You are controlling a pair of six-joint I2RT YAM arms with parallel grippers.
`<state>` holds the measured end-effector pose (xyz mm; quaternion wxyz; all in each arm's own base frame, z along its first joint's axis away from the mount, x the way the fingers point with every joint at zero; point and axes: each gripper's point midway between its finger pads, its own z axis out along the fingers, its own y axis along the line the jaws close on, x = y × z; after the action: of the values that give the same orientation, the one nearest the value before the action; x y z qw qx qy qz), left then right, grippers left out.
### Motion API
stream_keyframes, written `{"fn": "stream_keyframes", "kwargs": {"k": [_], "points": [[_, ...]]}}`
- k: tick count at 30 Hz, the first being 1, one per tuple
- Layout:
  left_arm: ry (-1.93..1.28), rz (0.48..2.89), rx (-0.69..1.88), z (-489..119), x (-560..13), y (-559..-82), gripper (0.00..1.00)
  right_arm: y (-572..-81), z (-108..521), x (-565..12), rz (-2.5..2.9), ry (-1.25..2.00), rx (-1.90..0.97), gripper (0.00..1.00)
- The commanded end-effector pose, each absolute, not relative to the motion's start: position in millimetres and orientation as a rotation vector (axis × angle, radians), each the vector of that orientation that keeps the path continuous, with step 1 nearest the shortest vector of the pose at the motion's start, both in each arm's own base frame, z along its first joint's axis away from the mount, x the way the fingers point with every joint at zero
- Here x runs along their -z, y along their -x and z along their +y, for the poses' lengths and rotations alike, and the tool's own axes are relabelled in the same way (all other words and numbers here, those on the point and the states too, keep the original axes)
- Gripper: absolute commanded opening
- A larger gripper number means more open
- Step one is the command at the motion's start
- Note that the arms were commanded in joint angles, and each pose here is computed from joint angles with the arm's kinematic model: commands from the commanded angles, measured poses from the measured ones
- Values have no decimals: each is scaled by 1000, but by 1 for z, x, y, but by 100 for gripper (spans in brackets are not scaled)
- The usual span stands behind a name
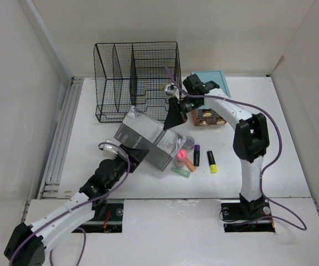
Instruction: Organize the desk
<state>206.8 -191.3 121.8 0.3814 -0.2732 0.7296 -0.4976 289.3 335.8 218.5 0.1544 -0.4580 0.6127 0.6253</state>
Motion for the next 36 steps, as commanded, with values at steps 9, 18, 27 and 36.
{"fn": "stream_keyframes", "kwargs": {"k": [9,18,27,36], "points": [[777,1982,1145,-172,-43,-190,73,-257,326,-249,1570,1227,-2041,0],[768,1974,1049,-162,-35,-197,72,-248,326,-265,1519,1255,-2031,0],[724,1942,1033,-160,-39,-201,54,-236,328,-275,1490,1287,-2028,0],[684,1938,1039,-162,-38,-200,58,-230,328,-283,1463,1309,-2019,0]]}}
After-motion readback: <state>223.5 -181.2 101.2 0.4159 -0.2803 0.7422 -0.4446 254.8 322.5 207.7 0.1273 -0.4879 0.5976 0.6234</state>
